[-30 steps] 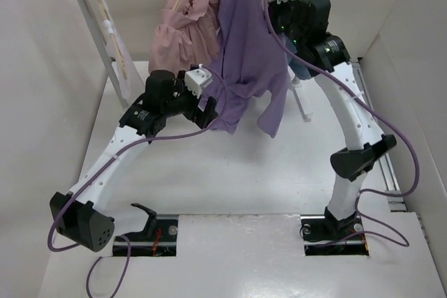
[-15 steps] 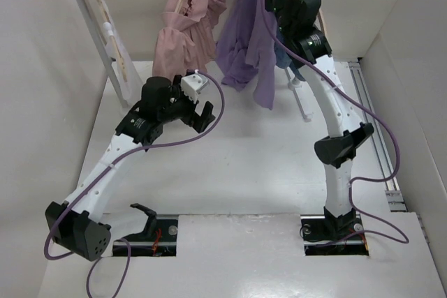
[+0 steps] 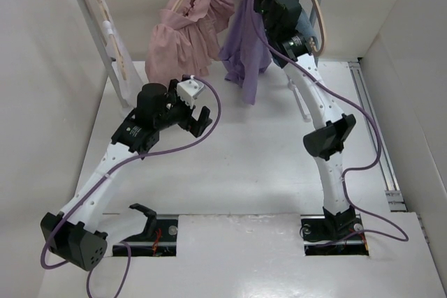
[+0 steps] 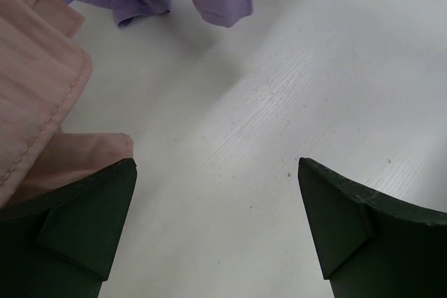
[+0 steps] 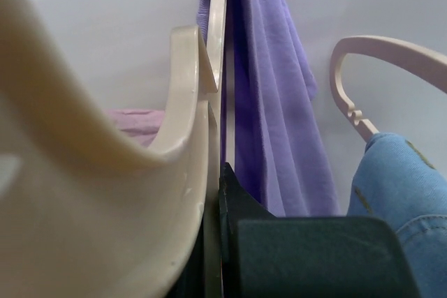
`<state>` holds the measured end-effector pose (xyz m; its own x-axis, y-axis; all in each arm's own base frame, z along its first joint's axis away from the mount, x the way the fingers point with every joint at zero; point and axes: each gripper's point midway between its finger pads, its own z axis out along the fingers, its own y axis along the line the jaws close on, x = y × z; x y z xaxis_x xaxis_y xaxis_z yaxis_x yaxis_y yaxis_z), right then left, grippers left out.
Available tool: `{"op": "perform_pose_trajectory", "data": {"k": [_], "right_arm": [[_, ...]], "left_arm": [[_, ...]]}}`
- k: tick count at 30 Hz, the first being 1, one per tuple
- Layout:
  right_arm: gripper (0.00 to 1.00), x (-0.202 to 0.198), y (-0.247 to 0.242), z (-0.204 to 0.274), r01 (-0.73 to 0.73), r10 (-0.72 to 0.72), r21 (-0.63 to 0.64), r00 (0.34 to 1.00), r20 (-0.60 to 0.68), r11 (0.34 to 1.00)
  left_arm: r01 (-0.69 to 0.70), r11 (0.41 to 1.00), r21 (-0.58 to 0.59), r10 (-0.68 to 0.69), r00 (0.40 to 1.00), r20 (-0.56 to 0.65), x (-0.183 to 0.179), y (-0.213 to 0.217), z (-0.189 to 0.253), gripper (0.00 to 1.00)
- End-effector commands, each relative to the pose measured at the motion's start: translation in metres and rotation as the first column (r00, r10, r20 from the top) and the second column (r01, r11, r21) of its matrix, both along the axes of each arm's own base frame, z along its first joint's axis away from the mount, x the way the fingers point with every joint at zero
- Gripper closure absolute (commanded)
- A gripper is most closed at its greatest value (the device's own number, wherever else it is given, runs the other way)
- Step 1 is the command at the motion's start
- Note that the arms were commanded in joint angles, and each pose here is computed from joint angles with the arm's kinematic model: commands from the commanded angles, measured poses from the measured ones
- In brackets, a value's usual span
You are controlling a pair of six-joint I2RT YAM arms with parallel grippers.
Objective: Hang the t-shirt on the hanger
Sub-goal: Hang the hanger with tshirt onto the clothesline
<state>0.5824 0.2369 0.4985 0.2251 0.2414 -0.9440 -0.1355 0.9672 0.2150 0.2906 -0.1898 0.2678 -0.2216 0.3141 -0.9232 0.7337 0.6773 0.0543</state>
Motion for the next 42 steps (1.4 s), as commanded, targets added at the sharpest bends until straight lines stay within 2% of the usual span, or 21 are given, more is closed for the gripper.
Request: {"op": "perform_pose_trajectory", "data": {"k": [1, 9, 18, 21, 22, 23, 24, 25, 26, 28, 29, 31, 32, 34, 36, 37, 39, 42], "right_arm": [[1.00, -0.030, -0.028, 0.091, -0.018, -0.033, 0.200, 0.968, 0.249, 0.980], [1.00, -0.020, -0.024, 0.091, -0.069, -0.021, 0.283, 0.953, 0.303, 0.956], [1.00, -0.005, -0.006, 0.066, -0.105, 0.042, 0.239, 0.966, 0.256, 0.965], [1.00, -0.031, 0.000, 0.087, -0.130, 0.076, 0.185, 0.959, 0.274, 0.974], [1.00, -0.029, 0.007, 0.072, -0.125, 0.087, 0.156, 0.969, 0.232, 0.980], [1.00, -0.048, -0.004, 0.093, -0.124, 0.082, 0.157, 0.963, 0.255, 0.980], [1.00, -0.057, -0.003, 0.093, -0.124, 0.083, 0.159, 0.967, 0.242, 0.979], [1.00, -0.051, 0.001, 0.066, -0.115, 0.091, 0.131, 0.980, 0.175, 0.985], [1.00, -0.073, -0.013, 0.085, -0.109, 0.080, 0.144, 0.978, 0.195, 0.984], [1.00, -0.082, -0.016, 0.075, -0.113, 0.092, 0.127, 0.982, 0.164, 0.985], [1.00, -0.079, -0.012, 0.053, -0.120, 0.109, 0.092, 0.987, 0.118, 0.988], [1.00, -0.098, -0.011, 0.057, -0.168, 0.163, 0.033, 0.979, 0.122, 0.985], [1.00, -0.098, -0.007, 0.038, -0.183, 0.182, -0.003, 0.980, 0.080, 0.983], [1.00, -0.118, -0.009, 0.044, -0.224, 0.227, -0.040, 0.970, 0.092, 0.974], [1.00, -0.125, -0.005, 0.022, -0.259, 0.263, -0.091, 0.964, 0.045, 0.962], [1.00, -0.139, -0.010, 0.029, -0.268, 0.275, -0.103, 0.960, 0.056, 0.958], [1.00, -0.145, -0.014, 0.008, -0.308, 0.311, -0.130, 0.951, 0.004, 0.943], [1.00, -0.176, -0.032, 0.004, -0.343, 0.346, -0.205, 0.938, -0.022, 0.917]], "left_arm": [[-0.005, 1.000, -0.024, 0.006, 0.998, 0.065, -0.001, 0.001, 0.018, 0.00], [-0.002, 1.000, 0.008, 0.002, 0.997, 0.083, 0.000, 0.004, 0.016, 0.00], [0.009, 0.999, 0.039, -0.012, 0.996, 0.087, 0.000, 0.005, 0.007, 0.00], [0.052, 0.996, 0.066, -0.061, 0.989, 0.131, 0.000, 0.003, 0.010, 0.00], [0.079, 0.994, 0.072, -0.089, 0.984, 0.156, -0.001, 0.000, 0.016, 0.00], [0.102, 0.992, 0.080, -0.116, 0.975, 0.189, -0.001, -0.002, 0.025, 0.00], [0.145, 0.985, 0.088, -0.161, 0.966, 0.203, -0.003, -0.007, 0.027, 0.00], [0.172, 0.980, 0.105, -0.191, 0.958, 0.215, -0.003, -0.010, 0.029, 0.00], [0.201, 0.970, 0.139, -0.232, 0.937, 0.261, -0.003, -0.011, 0.036, 0.00], [0.245, 0.956, 0.162, -0.284, 0.912, 0.296, -0.002, -0.017, 0.046, 0.00], [0.246, 0.954, 0.173, -0.290, 0.903, 0.316, -0.001, -0.017, 0.051, 0.00], [0.280, 0.938, 0.203, -0.336, 0.874, 0.351, 0.003, -0.023, 0.059, 0.00], [0.280, 0.936, 0.213, -0.342, 0.867, 0.363, 0.006, -0.023, 0.062, 0.00], [0.298, 0.927, 0.227, -0.368, 0.843, 0.393, 0.010, -0.028, 0.073, 0.00], [0.297, 0.924, 0.242, -0.375, 0.831, 0.411, 0.013, -0.029, 0.079, 0.00], [0.293, 0.926, 0.239, -0.371, 0.823, 0.430, 0.014, -0.030, 0.085, 0.00], [0.289, 0.925, 0.245, -0.373, 0.812, 0.449, 0.018, -0.031, 0.090, 0.00], [0.305, 0.915, 0.265, -0.401, 0.770, 0.497, 0.018, -0.035, 0.099, 0.00]]}}
